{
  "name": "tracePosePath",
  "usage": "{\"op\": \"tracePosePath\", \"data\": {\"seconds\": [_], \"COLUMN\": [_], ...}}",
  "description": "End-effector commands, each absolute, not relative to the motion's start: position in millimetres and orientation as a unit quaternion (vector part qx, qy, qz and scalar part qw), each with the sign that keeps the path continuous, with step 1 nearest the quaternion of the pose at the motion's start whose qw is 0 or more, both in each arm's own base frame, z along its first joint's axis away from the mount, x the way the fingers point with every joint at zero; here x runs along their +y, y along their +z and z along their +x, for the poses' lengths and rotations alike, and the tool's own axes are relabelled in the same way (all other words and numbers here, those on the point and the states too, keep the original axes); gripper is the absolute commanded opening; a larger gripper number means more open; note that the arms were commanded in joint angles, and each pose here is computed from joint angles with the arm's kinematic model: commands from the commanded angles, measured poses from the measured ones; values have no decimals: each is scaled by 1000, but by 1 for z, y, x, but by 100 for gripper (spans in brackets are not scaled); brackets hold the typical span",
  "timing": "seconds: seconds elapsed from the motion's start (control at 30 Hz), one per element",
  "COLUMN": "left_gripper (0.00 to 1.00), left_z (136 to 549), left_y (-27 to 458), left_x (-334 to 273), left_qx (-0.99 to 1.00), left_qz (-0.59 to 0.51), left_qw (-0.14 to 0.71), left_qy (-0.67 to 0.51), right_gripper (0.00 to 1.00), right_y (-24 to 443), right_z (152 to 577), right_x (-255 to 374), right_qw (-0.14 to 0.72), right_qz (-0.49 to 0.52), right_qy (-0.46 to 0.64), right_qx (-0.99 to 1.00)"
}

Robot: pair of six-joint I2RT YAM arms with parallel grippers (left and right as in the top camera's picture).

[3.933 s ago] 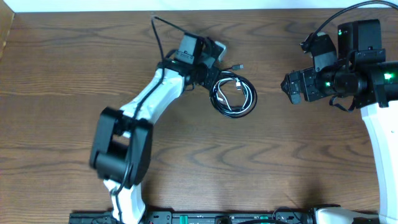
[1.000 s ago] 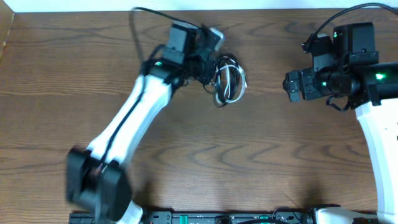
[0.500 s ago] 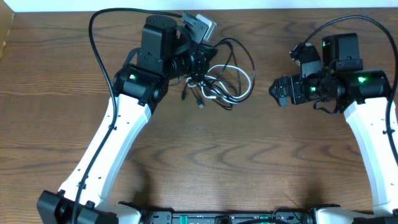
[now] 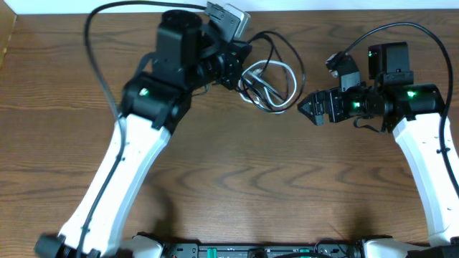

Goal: Untangle cables
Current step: 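Lift the black cables with the left gripper, raising the bundle, then reach the right gripper into the lifted bundle and grasp the white cable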

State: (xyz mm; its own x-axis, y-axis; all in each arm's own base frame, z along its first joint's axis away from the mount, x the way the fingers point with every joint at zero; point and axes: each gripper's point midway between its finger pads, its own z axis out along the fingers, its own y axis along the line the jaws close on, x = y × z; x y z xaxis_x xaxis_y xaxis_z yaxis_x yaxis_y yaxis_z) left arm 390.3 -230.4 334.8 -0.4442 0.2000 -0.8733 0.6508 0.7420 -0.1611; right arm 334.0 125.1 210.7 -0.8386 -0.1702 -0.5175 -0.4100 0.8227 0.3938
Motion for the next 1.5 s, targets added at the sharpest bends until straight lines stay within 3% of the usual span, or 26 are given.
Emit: {"op": "tracePosePath", "data": {"seconds": [0.0,0.2,0.5,0.83,1.13,1.23,1.47], "left_gripper": [7,7,7,7,8,7,7], "left_z": [397,394,391,389,387,387,386], "left_y": [333,331,331,332,330,330,328], "left_x": [-236,-239,-243,-245,-246,-246,-245], "left_qx": [811,812,810,808,810,809,810], "left_qz": [264,267,272,275,276,278,281], "left_qw": [463,459,458,455,451,452,449], "left_qy": [-242,-243,-246,-253,-254,-253,-251], "right_gripper": [99,99,88,97,97,91,92], "right_y": [212,219,220,202,169,165,161], "right_z": [328,339,341,353,372,374,382], "right_x": [141,144,170,194,202,201,188], "right_qw": [233,258,261,267,250,248,256], "right_qz": [-184,-180,-202,-216,-215,-213,-187], "right_qy": [278,284,303,262,253,249,214], "right_qx": [913,906,894,902,909,912,924]}}
